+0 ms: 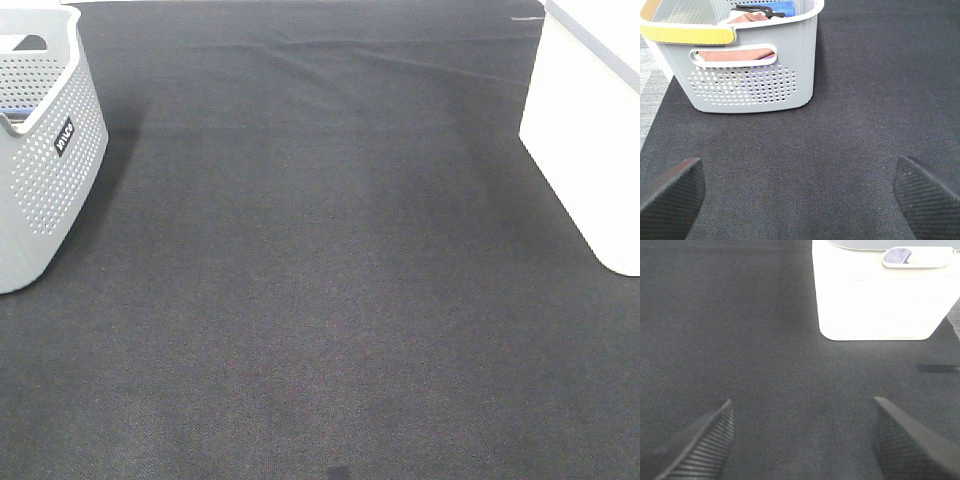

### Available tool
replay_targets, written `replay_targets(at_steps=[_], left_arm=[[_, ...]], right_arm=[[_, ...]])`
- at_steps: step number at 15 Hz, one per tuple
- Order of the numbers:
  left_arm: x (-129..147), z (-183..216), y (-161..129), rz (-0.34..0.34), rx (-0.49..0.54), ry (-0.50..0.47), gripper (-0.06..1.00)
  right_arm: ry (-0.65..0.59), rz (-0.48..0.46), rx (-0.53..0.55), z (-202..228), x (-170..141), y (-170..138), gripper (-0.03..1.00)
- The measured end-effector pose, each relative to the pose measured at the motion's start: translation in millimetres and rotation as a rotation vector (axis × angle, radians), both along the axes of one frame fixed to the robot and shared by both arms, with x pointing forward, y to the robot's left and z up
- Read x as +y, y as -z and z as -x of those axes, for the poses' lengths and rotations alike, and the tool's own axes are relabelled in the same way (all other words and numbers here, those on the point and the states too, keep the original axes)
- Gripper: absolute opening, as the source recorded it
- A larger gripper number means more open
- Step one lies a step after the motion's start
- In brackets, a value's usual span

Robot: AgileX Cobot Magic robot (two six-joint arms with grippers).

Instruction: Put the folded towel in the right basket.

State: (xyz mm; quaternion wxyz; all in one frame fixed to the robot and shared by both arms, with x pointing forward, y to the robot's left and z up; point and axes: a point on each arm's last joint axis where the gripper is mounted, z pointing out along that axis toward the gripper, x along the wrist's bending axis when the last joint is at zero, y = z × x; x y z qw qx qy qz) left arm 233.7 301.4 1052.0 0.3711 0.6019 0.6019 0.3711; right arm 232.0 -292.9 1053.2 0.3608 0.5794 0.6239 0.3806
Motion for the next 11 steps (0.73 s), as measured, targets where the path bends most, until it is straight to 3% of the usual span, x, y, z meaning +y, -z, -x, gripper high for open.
replay_targets(at_steps=[11], left_arm=[[0.0,0.0,0.0,0.000,0.000,0.000,0.97]], right_arm=[[0.000,0.000,0.000,0.0,0.0,0.0,0.71]])
